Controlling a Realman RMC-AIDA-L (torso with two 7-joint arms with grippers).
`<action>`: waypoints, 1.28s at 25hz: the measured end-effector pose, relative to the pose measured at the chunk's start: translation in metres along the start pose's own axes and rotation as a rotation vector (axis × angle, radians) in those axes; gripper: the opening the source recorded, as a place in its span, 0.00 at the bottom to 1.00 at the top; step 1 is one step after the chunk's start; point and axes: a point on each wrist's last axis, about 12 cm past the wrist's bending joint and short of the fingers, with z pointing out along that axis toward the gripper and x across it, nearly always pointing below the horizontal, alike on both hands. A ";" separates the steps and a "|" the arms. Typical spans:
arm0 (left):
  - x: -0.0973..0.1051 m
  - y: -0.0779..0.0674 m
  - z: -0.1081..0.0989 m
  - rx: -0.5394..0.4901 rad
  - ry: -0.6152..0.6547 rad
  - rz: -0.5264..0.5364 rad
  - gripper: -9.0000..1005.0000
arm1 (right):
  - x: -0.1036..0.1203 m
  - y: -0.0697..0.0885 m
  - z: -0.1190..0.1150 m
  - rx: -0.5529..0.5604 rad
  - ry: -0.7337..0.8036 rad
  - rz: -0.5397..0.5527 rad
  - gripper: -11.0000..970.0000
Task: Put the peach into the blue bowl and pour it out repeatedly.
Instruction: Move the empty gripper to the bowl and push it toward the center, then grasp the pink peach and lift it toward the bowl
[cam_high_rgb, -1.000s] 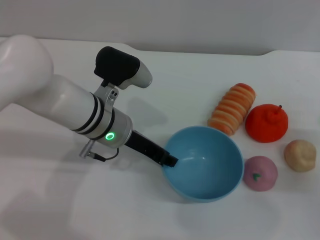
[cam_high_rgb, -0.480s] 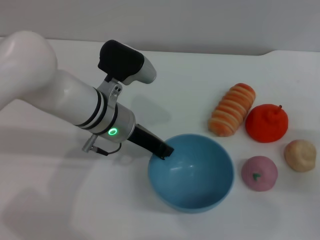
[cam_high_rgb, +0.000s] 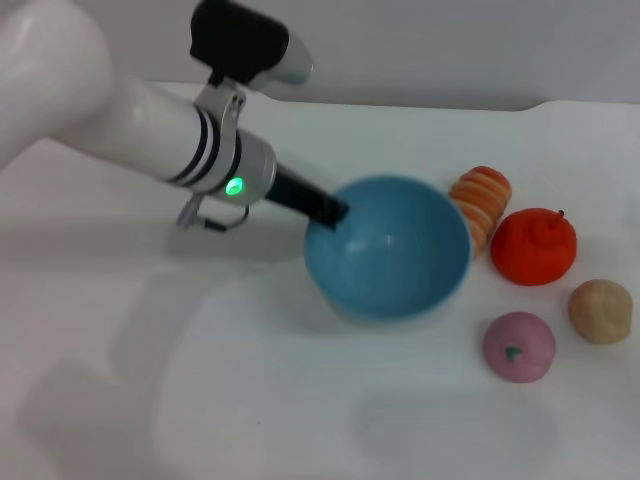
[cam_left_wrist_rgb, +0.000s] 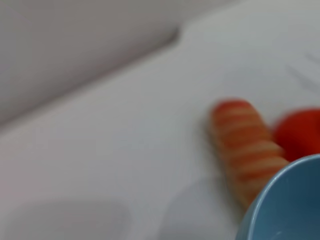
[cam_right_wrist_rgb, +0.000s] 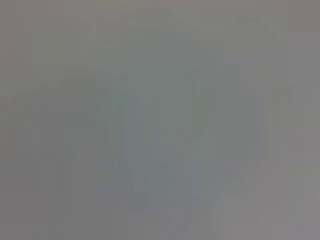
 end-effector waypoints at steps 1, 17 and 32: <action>-0.005 0.003 0.000 -0.032 -0.015 0.012 0.01 | -0.004 0.001 0.005 -0.048 0.010 -0.023 0.80; -0.034 0.030 -0.006 -0.207 -0.187 -0.035 0.01 | -0.092 0.017 0.079 -0.327 0.668 -0.156 0.80; -0.037 0.030 -0.004 -0.230 -0.215 -0.011 0.01 | -0.093 0.042 0.059 -0.481 1.027 -0.123 0.80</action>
